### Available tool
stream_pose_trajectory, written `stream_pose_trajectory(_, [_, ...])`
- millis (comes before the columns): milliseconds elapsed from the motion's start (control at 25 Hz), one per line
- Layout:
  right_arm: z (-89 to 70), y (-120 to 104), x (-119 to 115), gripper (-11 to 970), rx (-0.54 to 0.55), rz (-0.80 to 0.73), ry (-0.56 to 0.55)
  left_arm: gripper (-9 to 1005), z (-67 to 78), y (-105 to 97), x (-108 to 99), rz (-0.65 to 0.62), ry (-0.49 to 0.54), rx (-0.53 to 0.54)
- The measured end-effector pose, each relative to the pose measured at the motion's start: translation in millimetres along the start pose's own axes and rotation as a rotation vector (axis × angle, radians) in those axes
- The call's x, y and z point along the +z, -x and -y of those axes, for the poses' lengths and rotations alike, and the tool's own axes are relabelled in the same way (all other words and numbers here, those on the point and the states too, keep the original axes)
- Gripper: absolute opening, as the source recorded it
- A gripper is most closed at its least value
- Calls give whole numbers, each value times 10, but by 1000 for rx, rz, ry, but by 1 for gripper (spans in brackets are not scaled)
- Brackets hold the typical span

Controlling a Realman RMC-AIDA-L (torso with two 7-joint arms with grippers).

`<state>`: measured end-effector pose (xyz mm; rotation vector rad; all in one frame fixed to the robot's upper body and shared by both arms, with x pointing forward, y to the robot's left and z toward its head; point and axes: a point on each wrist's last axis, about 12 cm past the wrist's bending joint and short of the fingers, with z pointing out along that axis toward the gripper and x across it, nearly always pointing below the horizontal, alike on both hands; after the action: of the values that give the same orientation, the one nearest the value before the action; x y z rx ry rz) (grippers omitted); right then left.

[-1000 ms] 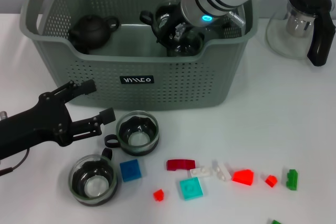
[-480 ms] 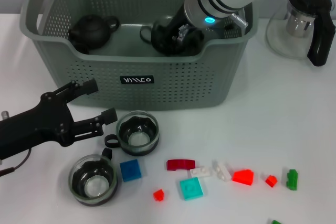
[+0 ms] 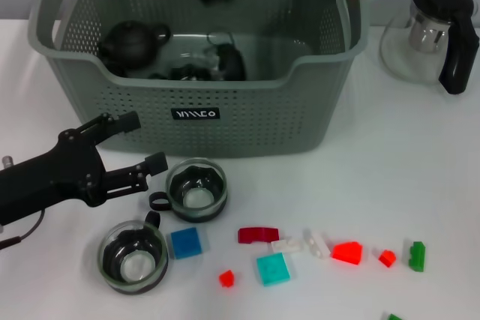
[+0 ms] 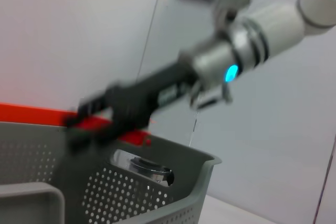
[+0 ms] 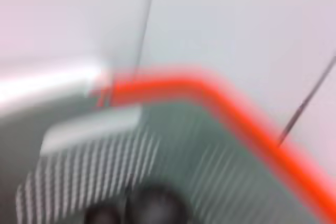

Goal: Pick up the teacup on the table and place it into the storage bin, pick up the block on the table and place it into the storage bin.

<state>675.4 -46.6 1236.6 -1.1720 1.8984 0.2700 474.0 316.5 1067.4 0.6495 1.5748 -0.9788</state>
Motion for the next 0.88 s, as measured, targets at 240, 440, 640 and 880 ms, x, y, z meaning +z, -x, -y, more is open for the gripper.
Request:
stream_pose_trajectory(240, [194, -106, -655, 670, 141, 325, 32, 933, -14, 17, 0, 5, 4, 4])
stream_pose_trajectory(440, [225, -824, -997, 735, 246, 608, 136, 933, -19, 23, 6, 5, 3, 9])
stream_pose_trajectory(640, [34, -1709, -1211, 736, 247, 913, 199, 932, -19, 26, 12, 11, 6, 10])
stream_pose_trajectory(880, [-259, -2303, -1260, 734, 237, 882, 274, 932, -33, 46, 35, 15, 3, 15])
